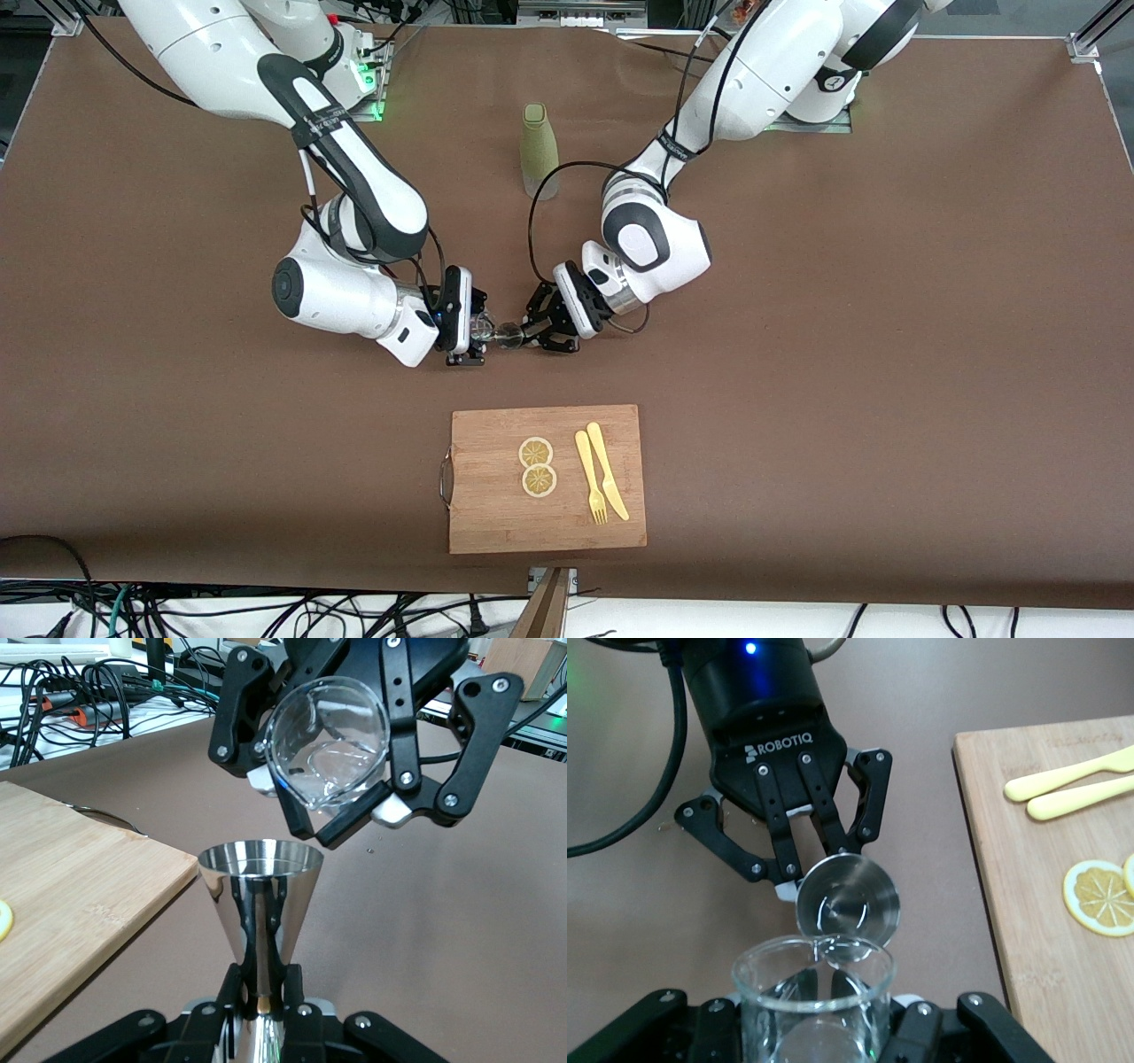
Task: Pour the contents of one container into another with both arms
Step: 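Tilt the beaker with the right gripper, pouring liquid into the jigger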
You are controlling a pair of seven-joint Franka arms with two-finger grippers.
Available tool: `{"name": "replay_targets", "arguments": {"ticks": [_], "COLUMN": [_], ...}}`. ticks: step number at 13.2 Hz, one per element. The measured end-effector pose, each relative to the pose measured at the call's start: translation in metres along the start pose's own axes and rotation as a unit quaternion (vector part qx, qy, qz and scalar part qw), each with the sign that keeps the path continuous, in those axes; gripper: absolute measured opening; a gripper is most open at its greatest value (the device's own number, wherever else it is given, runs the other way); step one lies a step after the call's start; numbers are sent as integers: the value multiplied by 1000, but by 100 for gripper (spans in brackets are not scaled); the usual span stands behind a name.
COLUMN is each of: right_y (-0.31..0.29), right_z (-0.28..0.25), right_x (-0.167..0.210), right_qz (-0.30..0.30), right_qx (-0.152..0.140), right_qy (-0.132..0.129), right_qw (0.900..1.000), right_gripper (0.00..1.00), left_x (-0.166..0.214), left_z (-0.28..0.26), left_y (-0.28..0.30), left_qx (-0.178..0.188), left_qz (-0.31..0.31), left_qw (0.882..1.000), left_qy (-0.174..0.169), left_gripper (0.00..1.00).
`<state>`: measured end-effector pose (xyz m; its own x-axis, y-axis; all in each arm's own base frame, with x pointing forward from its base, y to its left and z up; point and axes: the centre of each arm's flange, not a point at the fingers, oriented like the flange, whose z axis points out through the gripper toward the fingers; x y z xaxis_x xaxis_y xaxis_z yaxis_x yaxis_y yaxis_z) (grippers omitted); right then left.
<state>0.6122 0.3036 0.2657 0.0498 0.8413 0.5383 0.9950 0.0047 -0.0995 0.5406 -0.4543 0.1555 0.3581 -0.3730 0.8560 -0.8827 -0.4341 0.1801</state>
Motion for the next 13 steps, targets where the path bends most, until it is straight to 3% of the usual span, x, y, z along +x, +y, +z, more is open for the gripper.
{"name": "replay_targets", "arguments": {"ticks": [13], "right_y": [-1], "right_z": [-4], "right_x": [12], "right_qz": [15], "right_qx": [-4], "right_qy": [-24], "right_qw": [1000], "right_gripper": [13], "left_x": [5], "left_z": [2], "left_y": [14], "left_qx": [4], "left_qz": [0], "left_qw": [1000], "left_qy": [-7], "left_gripper": [21]}}
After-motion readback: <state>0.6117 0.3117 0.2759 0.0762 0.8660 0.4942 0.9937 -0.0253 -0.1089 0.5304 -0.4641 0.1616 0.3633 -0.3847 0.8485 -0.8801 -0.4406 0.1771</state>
